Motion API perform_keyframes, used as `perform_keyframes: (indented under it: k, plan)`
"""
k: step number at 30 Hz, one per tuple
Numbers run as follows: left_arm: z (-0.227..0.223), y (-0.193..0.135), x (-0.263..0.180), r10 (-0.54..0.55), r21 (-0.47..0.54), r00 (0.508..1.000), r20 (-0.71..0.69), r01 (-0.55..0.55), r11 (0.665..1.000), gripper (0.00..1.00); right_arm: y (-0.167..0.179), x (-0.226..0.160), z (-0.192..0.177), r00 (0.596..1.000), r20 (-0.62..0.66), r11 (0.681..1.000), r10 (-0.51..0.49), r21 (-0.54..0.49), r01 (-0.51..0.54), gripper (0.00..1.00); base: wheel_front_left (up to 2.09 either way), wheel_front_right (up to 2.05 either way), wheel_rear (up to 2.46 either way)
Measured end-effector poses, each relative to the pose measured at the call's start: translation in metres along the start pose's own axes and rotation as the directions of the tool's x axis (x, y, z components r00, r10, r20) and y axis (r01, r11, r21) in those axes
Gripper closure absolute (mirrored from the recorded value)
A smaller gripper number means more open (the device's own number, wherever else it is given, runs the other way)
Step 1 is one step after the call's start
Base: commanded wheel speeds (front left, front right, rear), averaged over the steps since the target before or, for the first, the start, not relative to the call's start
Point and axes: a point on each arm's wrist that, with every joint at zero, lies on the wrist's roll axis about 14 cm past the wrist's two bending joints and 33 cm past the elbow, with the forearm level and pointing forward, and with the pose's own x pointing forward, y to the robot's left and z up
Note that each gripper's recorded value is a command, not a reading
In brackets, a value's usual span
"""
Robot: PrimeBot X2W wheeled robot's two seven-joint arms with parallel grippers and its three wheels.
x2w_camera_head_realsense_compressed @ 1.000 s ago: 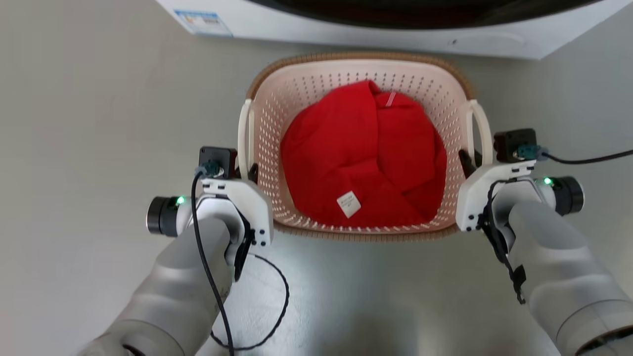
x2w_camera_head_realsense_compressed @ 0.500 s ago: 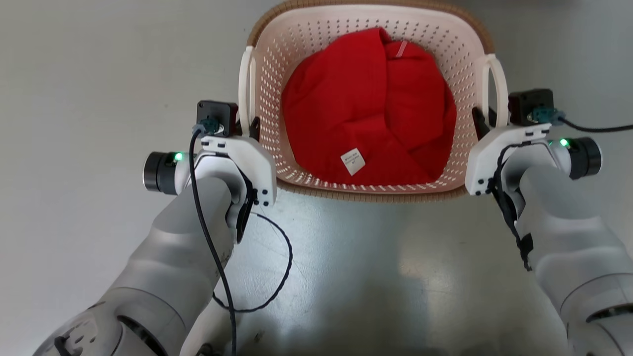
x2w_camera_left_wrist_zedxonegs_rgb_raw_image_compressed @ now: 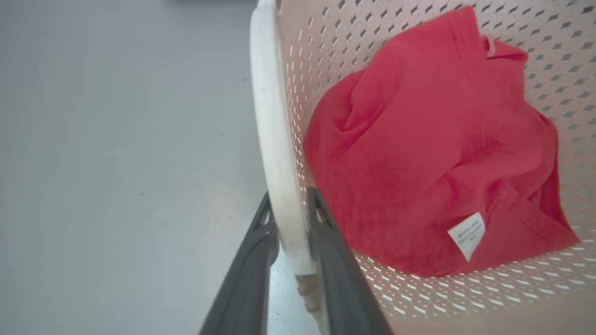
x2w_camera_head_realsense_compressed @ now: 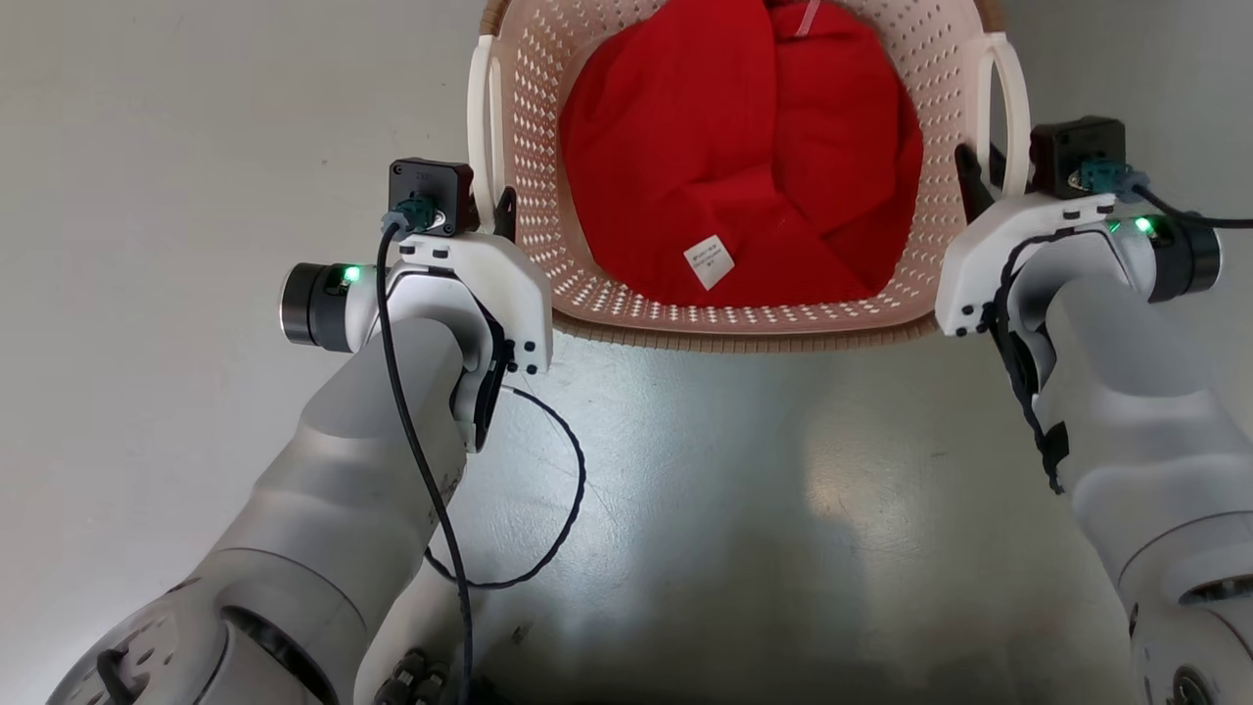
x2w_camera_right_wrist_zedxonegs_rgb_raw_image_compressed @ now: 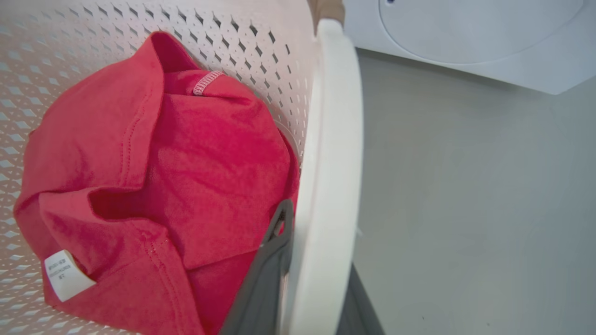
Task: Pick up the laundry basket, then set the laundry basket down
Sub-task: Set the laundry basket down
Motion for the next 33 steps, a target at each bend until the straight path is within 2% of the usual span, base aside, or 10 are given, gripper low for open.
perform_keyframes:
  k: [9, 10, 12, 13, 14, 15, 16, 17, 22, 33]
  plan:
    - [0.006, 0.0, 0.004, 0.002, 0.015, 1.0, 0.017, -0.002, 1.0, 1.0, -0.001, 0.001, -0.001, 1.0, 0.006, 1.0, 0.0, -0.002, 0.0, 1.0, 0.0, 0.0, 0.0]
    - [0.007, 0.0, 0.004, 0.001, 0.016, 1.0, 0.017, -0.001, 1.0, 1.0, -0.001, 0.001, -0.001, 1.0, 0.008, 1.0, 0.0, -0.003, 0.0, 0.97, 0.0, 0.0, 0.0]
    - [0.007, 0.001, 0.004, 0.003, 0.013, 1.0, 0.019, -0.003, 1.0, 1.0, -0.001, 0.001, -0.001, 1.0, 0.007, 1.0, 0.002, -0.008, -0.001, 0.63, 0.0, 0.0, 0.0]
    - [0.008, 0.001, 0.004, 0.004, 0.018, 1.0, 0.023, -0.004, 1.0, 1.0, 0.0, 0.0, -0.003, 1.0, 0.0, 1.0, 0.003, -0.012, -0.003, 0.53, 0.0, 0.0, 0.0]
    - [0.01, 0.002, 0.004, 0.004, 0.021, 1.0, 0.028, -0.004, 1.0, 1.0, 0.0, -0.001, -0.005, 1.0, -0.006, 1.0, 0.007, -0.016, -0.007, 0.51, 0.0, 0.0, 0.0]
    - [0.011, 0.002, 0.004, 0.004, 0.023, 1.0, 0.031, -0.004, 1.0, 1.0, 0.002, -0.001, -0.005, 1.0, -0.009, 1.0, 0.015, -0.02, -0.015, 0.15, 0.0, 0.0, 0.0]
    - [0.012, 0.002, 0.004, 0.003, 0.028, 0.999, 0.033, -0.004, 1.0, 0.8, 0.002, -0.002, -0.004, 1.0, -0.008, 0.999, 0.017, -0.027, -0.017, 0.0, 0.0, 0.0, 0.0]
    - [0.012, 0.001, 0.004, 0.002, 0.03, 0.999, 0.034, -0.003, 1.0, 0.71, 0.003, -0.002, -0.003, 1.0, -0.006, 0.999, 0.018, -0.03, -0.018, 0.0, 0.0, 0.0, 0.0]
    - [0.015, 0.004, 0.001, 0.008, 0.041, 0.999, 0.038, -0.01, 0.999, 0.7, 0.003, -0.005, 0.002, 1.0, 0.005, 0.999, 0.019, -0.031, -0.019, 0.0, 0.0, 0.0, 0.0]
    - [0.033, 0.004, -0.012, 0.012, 0.046, 0.997, 0.077, -0.016, 0.999, 0.51, 0.003, -0.02, 0.029, 0.998, 0.056, 0.998, 0.014, -0.058, -0.011, 0.0, 0.0, 0.0, 0.0]
